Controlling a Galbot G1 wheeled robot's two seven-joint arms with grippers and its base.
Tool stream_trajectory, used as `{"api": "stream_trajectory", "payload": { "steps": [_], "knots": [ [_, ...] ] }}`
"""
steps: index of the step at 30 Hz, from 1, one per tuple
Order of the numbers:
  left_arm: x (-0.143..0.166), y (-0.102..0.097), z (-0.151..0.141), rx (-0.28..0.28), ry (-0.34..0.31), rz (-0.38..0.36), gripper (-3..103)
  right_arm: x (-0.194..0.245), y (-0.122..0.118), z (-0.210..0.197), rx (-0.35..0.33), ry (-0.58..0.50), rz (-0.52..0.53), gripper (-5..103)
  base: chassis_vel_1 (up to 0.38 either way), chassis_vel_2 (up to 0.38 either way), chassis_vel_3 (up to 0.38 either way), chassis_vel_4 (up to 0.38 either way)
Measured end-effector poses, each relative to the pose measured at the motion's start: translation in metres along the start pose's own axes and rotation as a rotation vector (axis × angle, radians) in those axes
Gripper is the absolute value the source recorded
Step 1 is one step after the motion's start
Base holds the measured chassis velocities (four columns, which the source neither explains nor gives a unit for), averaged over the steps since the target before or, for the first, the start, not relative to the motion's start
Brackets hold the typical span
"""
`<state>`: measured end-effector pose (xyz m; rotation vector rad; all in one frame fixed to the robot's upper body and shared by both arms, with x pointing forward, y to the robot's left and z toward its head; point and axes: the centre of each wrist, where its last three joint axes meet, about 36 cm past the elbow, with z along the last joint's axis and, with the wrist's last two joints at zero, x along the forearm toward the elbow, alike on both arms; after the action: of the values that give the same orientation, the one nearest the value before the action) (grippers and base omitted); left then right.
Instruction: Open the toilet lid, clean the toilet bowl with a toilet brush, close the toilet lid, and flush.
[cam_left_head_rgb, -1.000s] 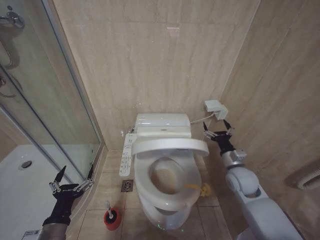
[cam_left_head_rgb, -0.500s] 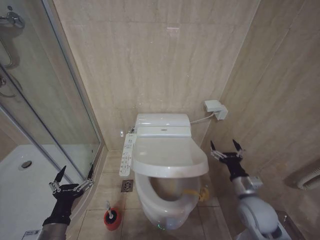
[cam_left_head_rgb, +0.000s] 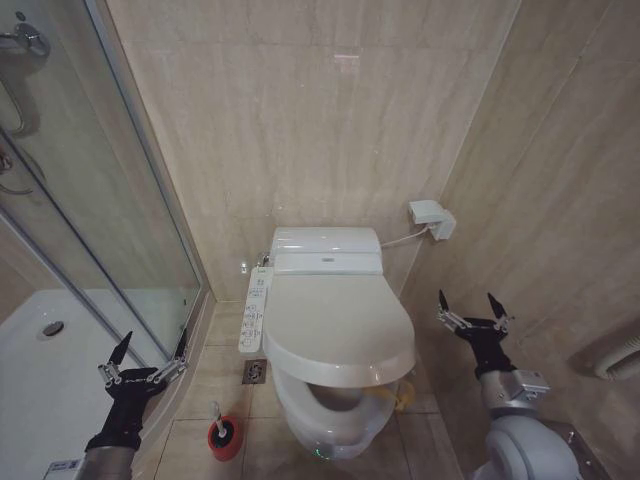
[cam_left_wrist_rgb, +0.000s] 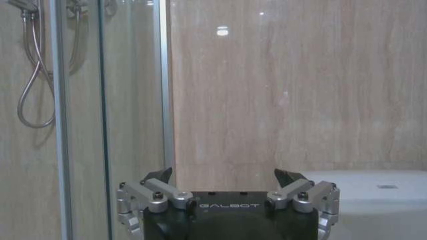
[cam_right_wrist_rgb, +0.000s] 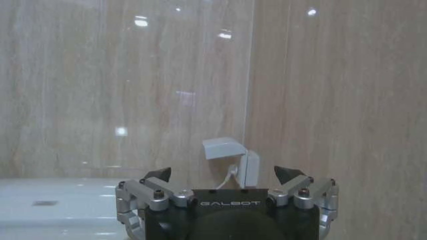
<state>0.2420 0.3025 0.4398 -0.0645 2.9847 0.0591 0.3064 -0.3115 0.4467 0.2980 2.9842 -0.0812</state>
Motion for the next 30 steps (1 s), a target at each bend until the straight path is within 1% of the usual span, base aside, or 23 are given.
{"api": "stream_trajectory", "payload": {
  "steps": [5,10,17,24,30],
  "knots": [
    [0.000,0.000,0.000,0.000,0.000,0.000,100,0.015,0.005,-0.005,-0.018,-0.003,0.009,100,0.000,0.000,0.000,0.000],
    [0.000,0.000,0.000,0.000,0.000,0.000,100,0.030,0.009,-0.005,0.011,0.002,0.021,100,0.000,0.000,0.000,0.000],
    [0.000,0.000,0.000,0.000,0.000,0.000,100,0.044,0.013,-0.012,0.011,-0.005,0.025,100,0.000,0.000,0.000,0.000],
    [0.000,0.000,0.000,0.000,0.000,0.000,100,0.056,0.020,-0.023,-0.031,-0.007,0.037,100,0.000,0.000,0.000,0.000],
    [0.000,0.000,0.000,0.000,0.000,0.000,100,0.058,0.023,-0.029,-0.052,-0.014,0.046,100,0.000,0.000,0.000,0.000]
  ]
}}
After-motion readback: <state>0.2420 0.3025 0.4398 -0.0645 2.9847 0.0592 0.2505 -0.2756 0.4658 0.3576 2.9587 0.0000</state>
